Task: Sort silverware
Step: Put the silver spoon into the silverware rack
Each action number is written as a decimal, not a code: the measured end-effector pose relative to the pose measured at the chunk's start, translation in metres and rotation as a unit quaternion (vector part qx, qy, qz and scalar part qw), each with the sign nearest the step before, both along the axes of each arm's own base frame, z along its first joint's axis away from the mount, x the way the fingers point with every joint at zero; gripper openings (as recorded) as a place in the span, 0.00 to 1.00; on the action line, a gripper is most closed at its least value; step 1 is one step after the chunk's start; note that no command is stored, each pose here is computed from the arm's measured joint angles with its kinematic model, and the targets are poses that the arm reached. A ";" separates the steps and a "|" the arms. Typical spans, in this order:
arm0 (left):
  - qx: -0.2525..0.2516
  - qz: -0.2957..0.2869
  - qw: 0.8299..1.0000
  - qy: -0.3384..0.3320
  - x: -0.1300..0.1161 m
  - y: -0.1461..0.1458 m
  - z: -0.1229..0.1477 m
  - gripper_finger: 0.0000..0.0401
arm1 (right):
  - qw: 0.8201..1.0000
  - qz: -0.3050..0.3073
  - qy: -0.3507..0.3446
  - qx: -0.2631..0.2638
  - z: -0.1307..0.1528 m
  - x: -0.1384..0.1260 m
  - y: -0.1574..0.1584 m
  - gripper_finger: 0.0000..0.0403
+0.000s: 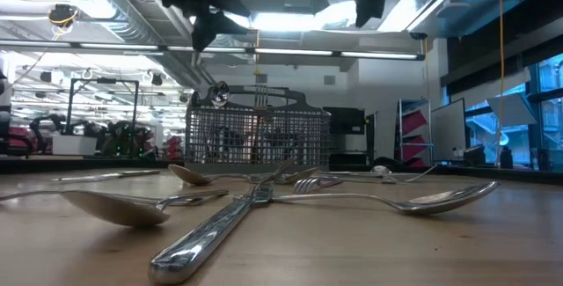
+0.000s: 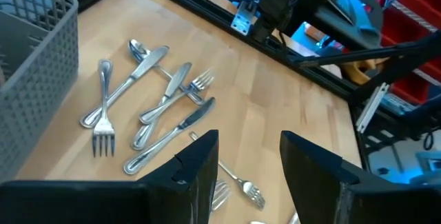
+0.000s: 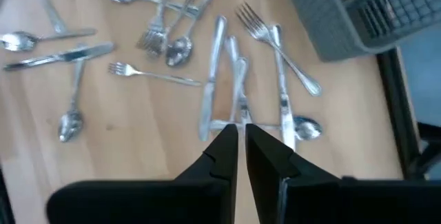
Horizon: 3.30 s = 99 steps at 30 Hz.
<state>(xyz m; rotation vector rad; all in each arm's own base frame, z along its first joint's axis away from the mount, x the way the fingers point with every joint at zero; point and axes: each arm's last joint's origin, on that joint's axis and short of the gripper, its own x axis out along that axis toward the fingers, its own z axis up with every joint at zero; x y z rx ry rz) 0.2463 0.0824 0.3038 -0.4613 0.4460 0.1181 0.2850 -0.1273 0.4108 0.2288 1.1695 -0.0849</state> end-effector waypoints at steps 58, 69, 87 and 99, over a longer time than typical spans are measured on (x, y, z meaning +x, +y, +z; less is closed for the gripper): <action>0.257 -0.201 0.918 0.227 0.101 0.005 -0.171 0.31 | 0.984 0.015 0.159 0.079 -0.120 -0.036 0.036 0.08; 0.264 -0.194 0.913 0.243 0.100 0.013 -0.177 0.26 | 0.984 0.015 0.157 0.078 -0.120 -0.036 0.035 0.08; 0.238 -0.200 0.915 0.258 0.098 0.016 -0.186 0.07 | 0.985 0.015 0.156 0.078 -0.120 -0.035 0.035 0.08; 0.178 -0.172 0.937 0.247 0.099 0.016 -0.185 0.02 | 0.985 0.015 0.156 0.078 -0.120 -0.035 0.035 0.08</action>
